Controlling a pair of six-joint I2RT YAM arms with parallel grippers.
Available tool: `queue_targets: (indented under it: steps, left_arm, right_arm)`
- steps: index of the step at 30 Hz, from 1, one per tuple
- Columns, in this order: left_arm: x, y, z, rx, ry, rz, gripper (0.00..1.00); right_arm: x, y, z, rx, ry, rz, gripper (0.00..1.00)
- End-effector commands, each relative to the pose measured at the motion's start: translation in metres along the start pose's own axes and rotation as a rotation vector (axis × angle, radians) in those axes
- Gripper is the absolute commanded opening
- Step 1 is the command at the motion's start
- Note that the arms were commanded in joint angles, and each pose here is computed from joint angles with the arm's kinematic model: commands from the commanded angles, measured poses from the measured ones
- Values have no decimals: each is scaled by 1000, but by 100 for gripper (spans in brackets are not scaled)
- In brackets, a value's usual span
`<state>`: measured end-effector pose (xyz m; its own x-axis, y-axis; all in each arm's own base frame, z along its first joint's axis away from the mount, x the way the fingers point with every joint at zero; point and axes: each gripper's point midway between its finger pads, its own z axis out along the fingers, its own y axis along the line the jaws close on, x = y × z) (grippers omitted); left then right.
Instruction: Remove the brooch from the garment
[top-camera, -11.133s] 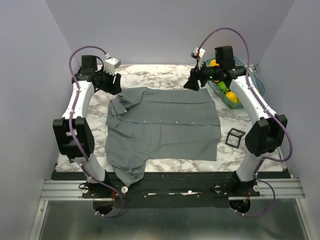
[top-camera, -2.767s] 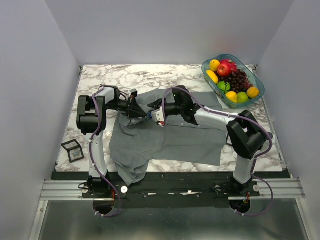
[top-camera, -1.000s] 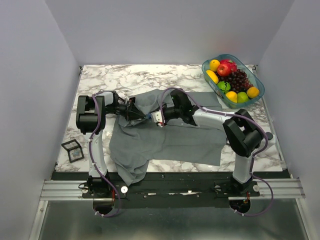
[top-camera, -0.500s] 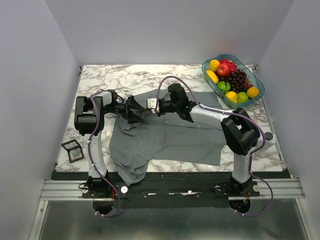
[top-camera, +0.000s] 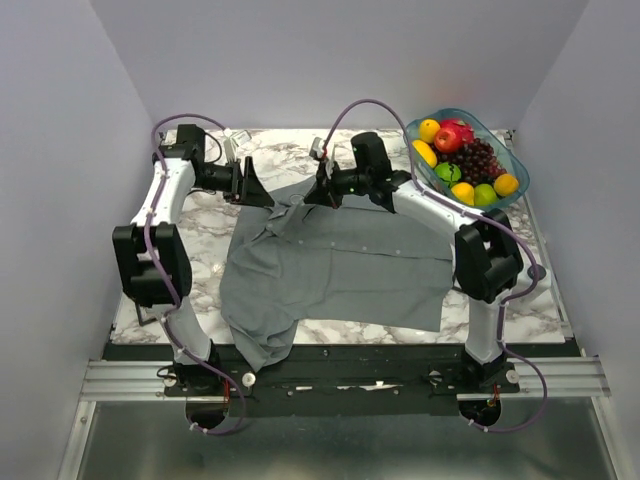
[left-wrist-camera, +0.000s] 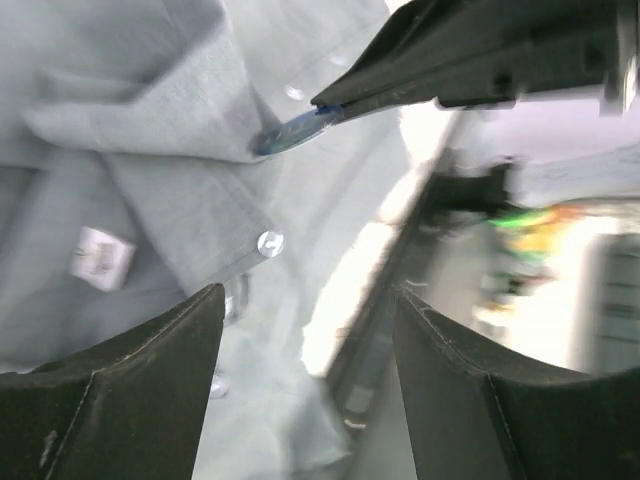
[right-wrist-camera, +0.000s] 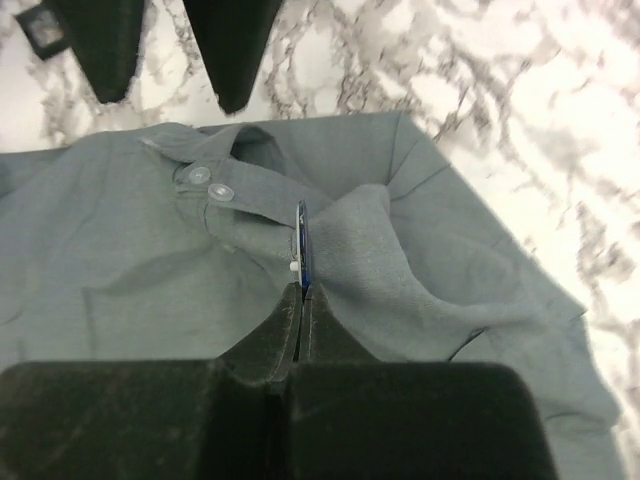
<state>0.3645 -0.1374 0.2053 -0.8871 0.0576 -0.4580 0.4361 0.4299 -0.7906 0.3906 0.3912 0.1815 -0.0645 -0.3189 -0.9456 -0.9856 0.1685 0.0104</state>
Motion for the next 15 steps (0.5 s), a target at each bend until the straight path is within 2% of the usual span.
queue_targets:
  steps: [1,2,6,11,15]
  left_arm:
    - [-30,20,-1,-201,-119,415,74]
    - [-40,19,2,-208,-150,492,74]
    - [-45,15,28,-208,-140,635,74]
    - [-49,5,55,-134,-118,682,74]
    - [-52,-1,60,-76,-111,690,76]
  right_arm:
    - [7,12,-5,-60,24,306,1]
    - [8,4,-10,-47,16,331,0]
    - [12,-9,-18,-40,-1,435,1]
    - [7,-18,-16,-57,-21,430,1]
    - [1,-24,-13,-54,-32,425,1]
